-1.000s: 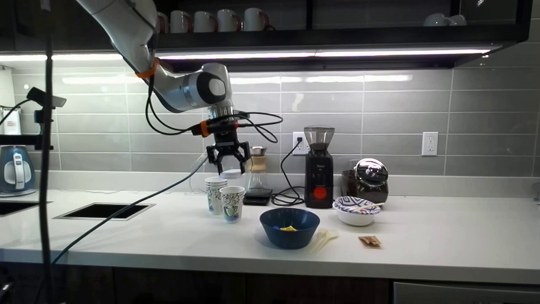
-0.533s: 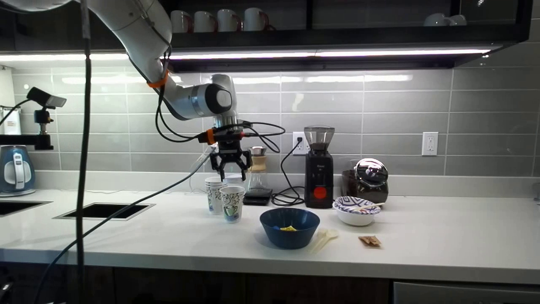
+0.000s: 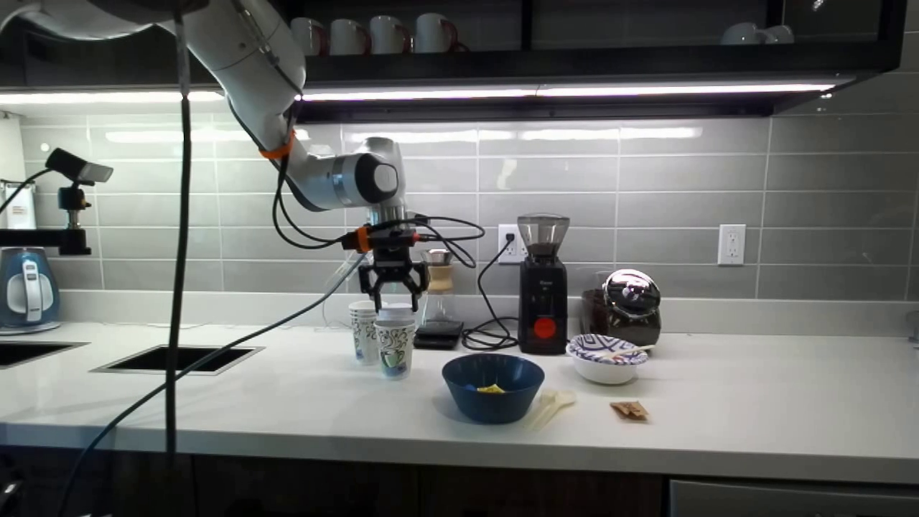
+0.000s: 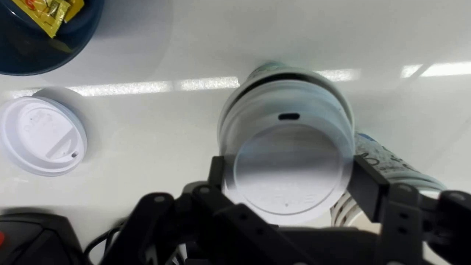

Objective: Pick up the white lid and put it on single the paper cup

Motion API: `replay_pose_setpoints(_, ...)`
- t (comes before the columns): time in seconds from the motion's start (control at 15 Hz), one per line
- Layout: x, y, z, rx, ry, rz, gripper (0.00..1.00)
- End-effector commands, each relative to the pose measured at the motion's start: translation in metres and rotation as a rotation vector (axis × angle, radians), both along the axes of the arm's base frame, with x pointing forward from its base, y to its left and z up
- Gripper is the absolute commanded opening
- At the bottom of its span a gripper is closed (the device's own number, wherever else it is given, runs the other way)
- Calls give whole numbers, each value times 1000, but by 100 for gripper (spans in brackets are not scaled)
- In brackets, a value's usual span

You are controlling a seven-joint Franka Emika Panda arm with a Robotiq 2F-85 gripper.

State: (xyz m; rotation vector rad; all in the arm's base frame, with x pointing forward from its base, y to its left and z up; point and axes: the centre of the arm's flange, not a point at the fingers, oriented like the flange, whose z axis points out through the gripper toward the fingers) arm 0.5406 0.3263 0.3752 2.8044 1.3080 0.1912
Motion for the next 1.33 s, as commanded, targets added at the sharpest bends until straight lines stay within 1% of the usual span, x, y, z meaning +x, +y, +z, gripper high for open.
replay_pose_setpoints(0.0,6,6,4,-20,5,18,83)
replay_pose_setpoints(0.6,2,1,5,-28,6,11,83)
replay_pose_setpoints(0.73,1,-1,4,-32,9,8,86)
replay_pose_setpoints(1.27,-4,-6,2,-35,18,2,88)
